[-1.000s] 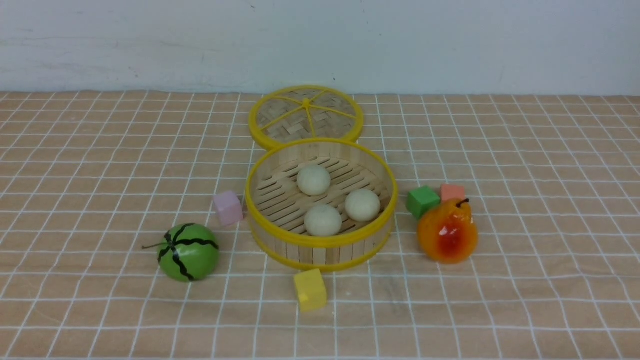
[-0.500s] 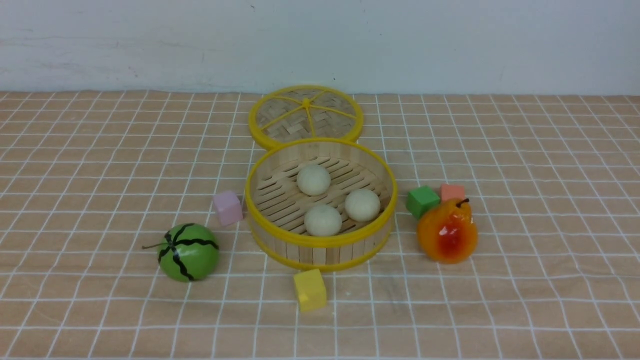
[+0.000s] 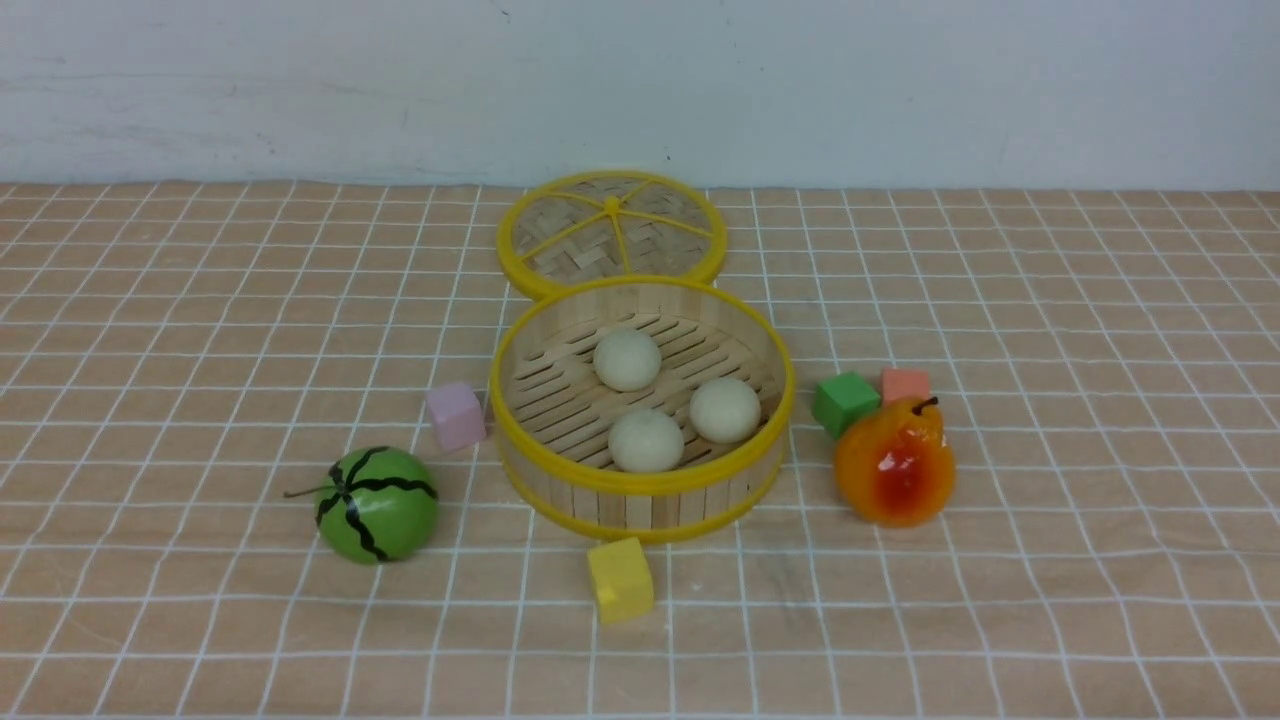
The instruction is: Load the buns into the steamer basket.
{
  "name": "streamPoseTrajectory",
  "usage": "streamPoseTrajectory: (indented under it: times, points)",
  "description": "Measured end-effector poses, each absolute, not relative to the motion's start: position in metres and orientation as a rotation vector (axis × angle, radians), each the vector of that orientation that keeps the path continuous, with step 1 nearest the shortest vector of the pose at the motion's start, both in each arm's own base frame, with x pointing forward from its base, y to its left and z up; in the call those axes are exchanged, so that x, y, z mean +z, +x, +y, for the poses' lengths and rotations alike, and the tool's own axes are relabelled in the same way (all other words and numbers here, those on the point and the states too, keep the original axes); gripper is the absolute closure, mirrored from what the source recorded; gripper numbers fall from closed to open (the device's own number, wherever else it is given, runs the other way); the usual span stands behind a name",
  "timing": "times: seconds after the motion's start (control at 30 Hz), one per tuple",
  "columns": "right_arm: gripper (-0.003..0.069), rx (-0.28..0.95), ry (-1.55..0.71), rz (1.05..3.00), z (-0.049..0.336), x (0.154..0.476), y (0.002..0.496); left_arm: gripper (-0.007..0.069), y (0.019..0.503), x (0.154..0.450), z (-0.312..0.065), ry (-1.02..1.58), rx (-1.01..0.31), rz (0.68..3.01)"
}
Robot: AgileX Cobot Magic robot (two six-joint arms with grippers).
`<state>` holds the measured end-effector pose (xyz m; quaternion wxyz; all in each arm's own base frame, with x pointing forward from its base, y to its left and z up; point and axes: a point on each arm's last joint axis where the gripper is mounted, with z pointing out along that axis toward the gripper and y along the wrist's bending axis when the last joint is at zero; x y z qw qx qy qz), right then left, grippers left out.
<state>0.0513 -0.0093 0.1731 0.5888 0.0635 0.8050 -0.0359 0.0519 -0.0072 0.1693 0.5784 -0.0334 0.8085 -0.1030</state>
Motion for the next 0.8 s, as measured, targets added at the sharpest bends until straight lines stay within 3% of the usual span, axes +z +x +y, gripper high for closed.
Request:
streamPoseTrajectory:
  times: [0.8]
  points:
    - [0.0574, -0.083, 0.148, 1.875, -0.0093, 0.1729, 0.0513, 0.0387, 0.0519, 0.1693, -0.0072, -0.078, -0.241, 1.891]
